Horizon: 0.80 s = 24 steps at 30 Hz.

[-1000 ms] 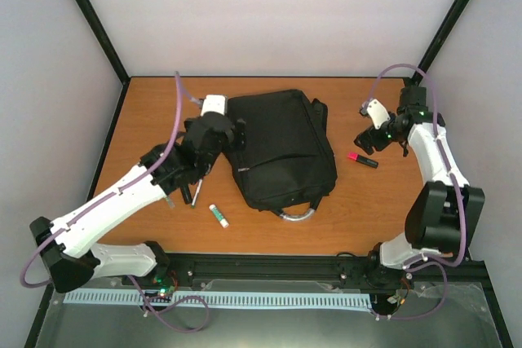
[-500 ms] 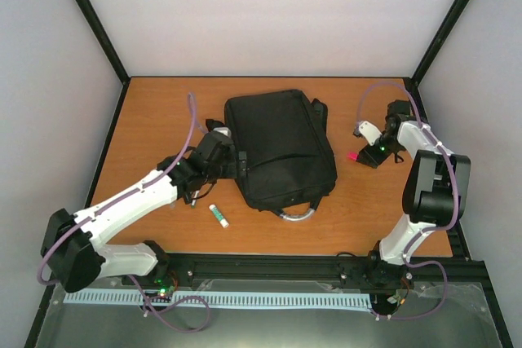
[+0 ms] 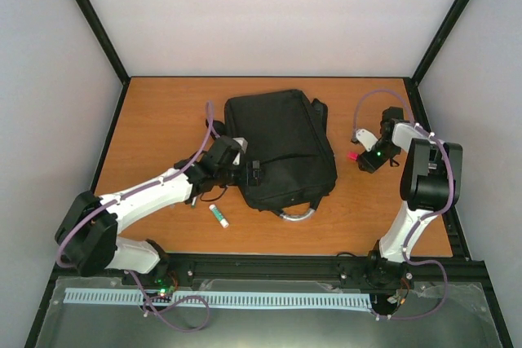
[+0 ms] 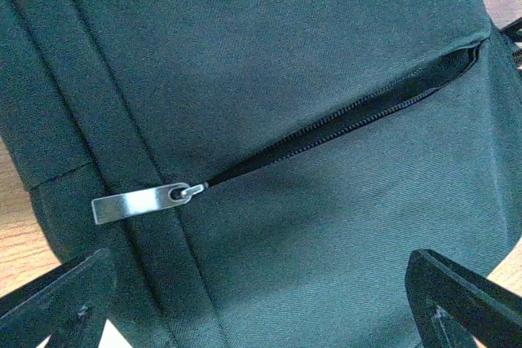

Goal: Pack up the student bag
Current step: Pick up the stationery from the center of the board.

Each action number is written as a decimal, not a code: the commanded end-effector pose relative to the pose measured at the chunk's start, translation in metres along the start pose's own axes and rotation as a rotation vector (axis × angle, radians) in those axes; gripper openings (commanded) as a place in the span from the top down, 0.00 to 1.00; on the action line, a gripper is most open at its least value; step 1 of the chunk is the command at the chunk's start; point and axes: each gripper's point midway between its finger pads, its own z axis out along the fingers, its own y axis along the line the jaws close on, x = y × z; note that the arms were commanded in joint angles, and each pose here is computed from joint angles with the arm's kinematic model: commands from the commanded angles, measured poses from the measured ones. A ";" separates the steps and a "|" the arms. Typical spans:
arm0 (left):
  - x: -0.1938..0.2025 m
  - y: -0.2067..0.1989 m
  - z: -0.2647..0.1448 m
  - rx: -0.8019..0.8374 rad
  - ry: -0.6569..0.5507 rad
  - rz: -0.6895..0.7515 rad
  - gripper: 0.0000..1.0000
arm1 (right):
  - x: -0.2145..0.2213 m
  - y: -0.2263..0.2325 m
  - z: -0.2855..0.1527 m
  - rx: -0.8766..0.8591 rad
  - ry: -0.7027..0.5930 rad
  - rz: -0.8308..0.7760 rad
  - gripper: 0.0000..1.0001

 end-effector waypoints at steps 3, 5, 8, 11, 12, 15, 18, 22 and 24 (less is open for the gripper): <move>-0.004 -0.013 0.007 0.074 -0.004 0.014 0.00 | 0.007 0.005 0.008 -0.016 0.012 0.023 0.44; 0.000 -0.008 0.013 0.061 0.006 0.015 0.00 | 0.010 0.008 0.007 -0.021 0.015 0.027 0.47; 0.007 -0.006 0.020 0.071 0.019 0.011 0.00 | 0.013 0.013 0.006 -0.025 0.017 0.036 0.53; 0.014 -0.013 0.025 0.102 0.039 0.023 0.00 | 0.015 0.016 0.004 -0.024 0.019 0.052 0.60; 0.017 -0.015 0.027 0.104 0.046 0.031 0.00 | 0.015 0.016 0.003 -0.021 0.018 0.057 0.62; 0.026 -0.020 0.034 0.093 0.065 0.058 0.00 | 0.016 0.018 0.002 -0.018 0.014 0.071 0.70; 0.036 -0.028 0.041 0.085 0.080 0.091 0.00 | 0.013 0.019 -0.003 -0.020 -0.004 0.089 0.81; 0.050 -0.044 0.051 0.091 0.108 0.138 0.00 | 0.003 0.024 -0.019 -0.022 -0.061 0.110 0.88; 0.054 -0.048 0.054 0.083 0.112 0.151 0.00 | -0.003 0.027 -0.032 -0.022 -0.101 0.119 0.89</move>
